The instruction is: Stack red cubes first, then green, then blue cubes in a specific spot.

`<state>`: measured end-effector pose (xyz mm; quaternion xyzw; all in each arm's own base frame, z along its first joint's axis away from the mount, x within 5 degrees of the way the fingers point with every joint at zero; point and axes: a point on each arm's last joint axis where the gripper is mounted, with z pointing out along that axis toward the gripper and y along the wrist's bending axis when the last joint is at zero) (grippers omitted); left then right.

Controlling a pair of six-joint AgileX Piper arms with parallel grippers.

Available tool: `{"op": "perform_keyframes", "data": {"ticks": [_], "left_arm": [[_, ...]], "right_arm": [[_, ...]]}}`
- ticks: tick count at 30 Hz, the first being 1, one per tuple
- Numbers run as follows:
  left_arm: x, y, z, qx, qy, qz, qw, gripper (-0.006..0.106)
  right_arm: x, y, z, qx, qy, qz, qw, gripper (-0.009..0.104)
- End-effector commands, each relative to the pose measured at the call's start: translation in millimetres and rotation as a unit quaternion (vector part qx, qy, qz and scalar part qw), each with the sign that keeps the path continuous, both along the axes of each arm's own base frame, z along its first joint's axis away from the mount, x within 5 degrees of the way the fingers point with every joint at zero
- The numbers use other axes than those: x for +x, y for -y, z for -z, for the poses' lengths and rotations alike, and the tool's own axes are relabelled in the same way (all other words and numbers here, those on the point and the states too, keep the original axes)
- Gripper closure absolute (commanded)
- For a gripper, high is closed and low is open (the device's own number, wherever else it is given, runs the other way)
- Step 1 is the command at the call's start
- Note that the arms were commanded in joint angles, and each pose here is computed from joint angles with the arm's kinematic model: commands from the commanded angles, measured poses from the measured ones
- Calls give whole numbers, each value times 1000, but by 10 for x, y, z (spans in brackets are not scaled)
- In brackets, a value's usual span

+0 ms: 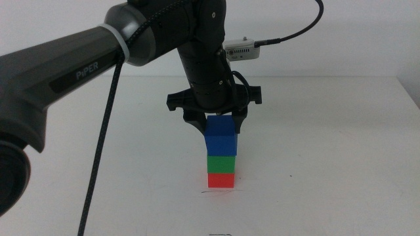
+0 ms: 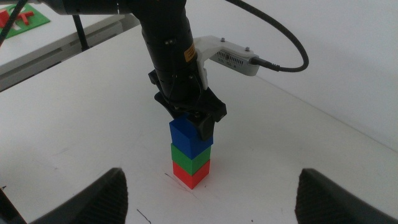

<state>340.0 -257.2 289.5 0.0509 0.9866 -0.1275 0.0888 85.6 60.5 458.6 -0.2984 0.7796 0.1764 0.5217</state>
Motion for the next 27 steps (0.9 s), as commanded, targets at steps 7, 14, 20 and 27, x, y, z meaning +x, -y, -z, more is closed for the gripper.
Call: {"op": "perform_keyframes", "data": {"ticks": [7,14,20,27], "left_arm": [[-105,-59,-267,1,12,9,1000,13],[-132,-84,-317,3,12,12,1000,8],[-178,-169,-490,-12,28,7,1000,8],[-240,-310,-743,-29,58,8,998,8]], "right_arm": [[4,0,-118,23,39,5,999,19],[4,0,-118,23,39,5,999,19],[4,0,-118,23,39,5,999,19],[4,0,-118,23,39,5,999,19]]}}
